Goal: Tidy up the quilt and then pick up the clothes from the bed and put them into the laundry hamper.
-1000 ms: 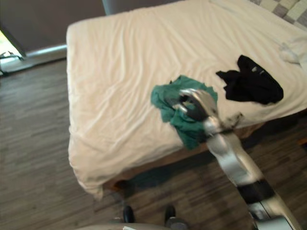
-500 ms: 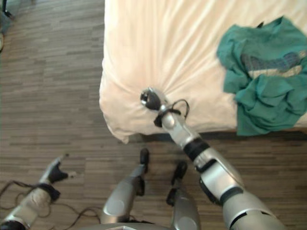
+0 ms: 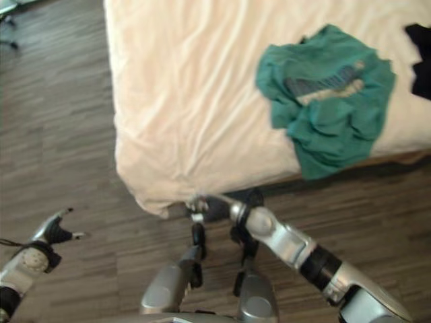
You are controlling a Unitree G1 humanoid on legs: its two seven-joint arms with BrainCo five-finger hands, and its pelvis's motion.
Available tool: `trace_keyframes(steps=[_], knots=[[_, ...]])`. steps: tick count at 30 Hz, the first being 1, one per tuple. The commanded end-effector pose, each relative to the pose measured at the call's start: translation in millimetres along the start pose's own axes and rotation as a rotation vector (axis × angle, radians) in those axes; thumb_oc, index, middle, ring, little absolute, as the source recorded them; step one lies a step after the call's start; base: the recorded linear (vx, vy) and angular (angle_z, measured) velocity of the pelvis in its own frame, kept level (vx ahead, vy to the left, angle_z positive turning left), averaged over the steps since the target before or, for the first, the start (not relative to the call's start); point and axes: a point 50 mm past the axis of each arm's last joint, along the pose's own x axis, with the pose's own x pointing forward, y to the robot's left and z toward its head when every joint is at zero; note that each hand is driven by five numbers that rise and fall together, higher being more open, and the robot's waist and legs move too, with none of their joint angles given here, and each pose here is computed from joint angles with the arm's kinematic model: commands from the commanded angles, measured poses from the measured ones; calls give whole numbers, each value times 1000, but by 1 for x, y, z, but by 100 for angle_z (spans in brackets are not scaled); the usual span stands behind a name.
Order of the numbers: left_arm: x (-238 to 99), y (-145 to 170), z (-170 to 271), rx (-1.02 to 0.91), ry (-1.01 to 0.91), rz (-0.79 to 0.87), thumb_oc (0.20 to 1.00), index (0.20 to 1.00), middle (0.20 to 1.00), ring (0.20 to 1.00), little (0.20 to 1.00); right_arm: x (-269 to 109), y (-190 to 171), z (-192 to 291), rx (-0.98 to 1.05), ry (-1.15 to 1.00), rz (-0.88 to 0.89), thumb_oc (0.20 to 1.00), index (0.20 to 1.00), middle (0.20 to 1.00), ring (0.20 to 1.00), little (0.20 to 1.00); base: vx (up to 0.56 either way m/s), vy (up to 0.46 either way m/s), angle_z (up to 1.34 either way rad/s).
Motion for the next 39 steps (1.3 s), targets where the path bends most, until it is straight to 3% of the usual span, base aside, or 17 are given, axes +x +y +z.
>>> trace_keyframes(steps=[1, 3, 4, 6, 7, 9, 10, 11, 16, 17, 18, 20, 21, 26, 30, 35, 39], knots=[[13, -10, 24, 7, -23, 49, 1000, 1000, 1000, 1000, 1000, 35, -23, 56, 5, -302, -214, 200, 200, 200, 200, 200, -22, 60, -52], [18, -39, 47, -107, -45, 47, 1000, 1000, 1000, 1000, 1000, 48, -37, 43, -36, -212, -350, 200, 200, 200, 200, 200, -43, 29, -42], [19, -39, 48, -107, -45, 47, 1000, 1000, 1000, 1000, 1000, 48, -37, 43, -37, -212, -350, 200, 200, 200, 200, 200, -44, -3, -27], [16, -63, 49, -213, -12, 22, 1000, 1000, 1000, 1000, 1000, 45, -42, 10, -53, -47, -420, 200, 200, 200, 200, 200, -83, -33, -12], [11, -87, 43, -333, 61, -7, 1000, 1000, 1000, 1000, 1000, 29, -43, -31, -47, 141, -482, 200, 200, 200, 200, 200, -103, -41, 0], [9, -98, 39, -387, 109, -22, 1000, 1000, 1000, 1000, 1000, 16, -41, -52, -46, 240, -513, 200, 200, 200, 200, 200, -93, -71, 14], [0, -141, 40, -375, 213, -103, 1000, 1000, 1000, 1000, 1000, -4, -26, -81, 12, 374, -571, 200, 200, 200, 200, 200, -70, -94, 27], [0, -140, 40, -375, 213, -103, 1000, 1000, 1000, 1000, 1000, -4, -26, -81, 12, 374, -572, 200, 200, 200, 200, 200, -9, -77, 27], [-17, -161, 12, -368, 369, -130, 1000, 1000, 1000, 1000, 1000, -125, 85, -162, 297, 932, -517, 200, 200, 200, 200, 200, 133, -1, 21], [-21, -166, 8, -320, 366, -167, 1000, 1000, 1000, 1000, 1000, -174, 139, -178, 434, 1197, -485, 200, 200, 200, 200, 200, 201, 44, 4], [-23, -167, 5, -256, 358, -196, 1000, 1000, 1000, 1000, 1000, -198, 164, -181, 481, 1340, -441, 200, 200, 200, 200, 200, 144, 36, -11], [-22, -167, 5, -256, 358, -196, 1000, 1000, 1000, 1000, 1000, -198, 164, -181, 482, 1340, -441, 200, 200, 200, 200, 200, 25, -5, -60], [-21, -165, 7, -218, 336, -203, 1000, 1000, 1000, 1000, 1000, -217, 183, -181, 506, 1450, -406, 1000, 1000, 1000, 1000, 1000, 46, -41, -112], [-25, -166, 0, -122, 305, -230, 1000, 1000, 1000, 1000, 1000, -254, 210, -175, 522, 1633, -326, 1000, 1000, 1000, 1000, 1000, 8, -107, -172], [-27, -170, 2, -93, 277, -239, 1000, 1000, 1000, 1000, 1000, -264, 203, -176, 505, 1653, -390, 1000, 1000, 1000, 1000, 1000, 74, -167, -140], [-29, -168, -2, -117, 285, -215, 1000, 1000, 1000, 1000, 1000, -252, 179, -184, 409, 1589, -387, 1000, 1000, 1000, 1000, 1000, 175, -197, -165], [-27, -171, 12, -251, 268, -156, 1000, 1000, 1000, 1000, 1000, -216, 149, -191, 319, 1462, -406, 1000, 1000, 1000, 1000, 1000, 194, 48, -189]])
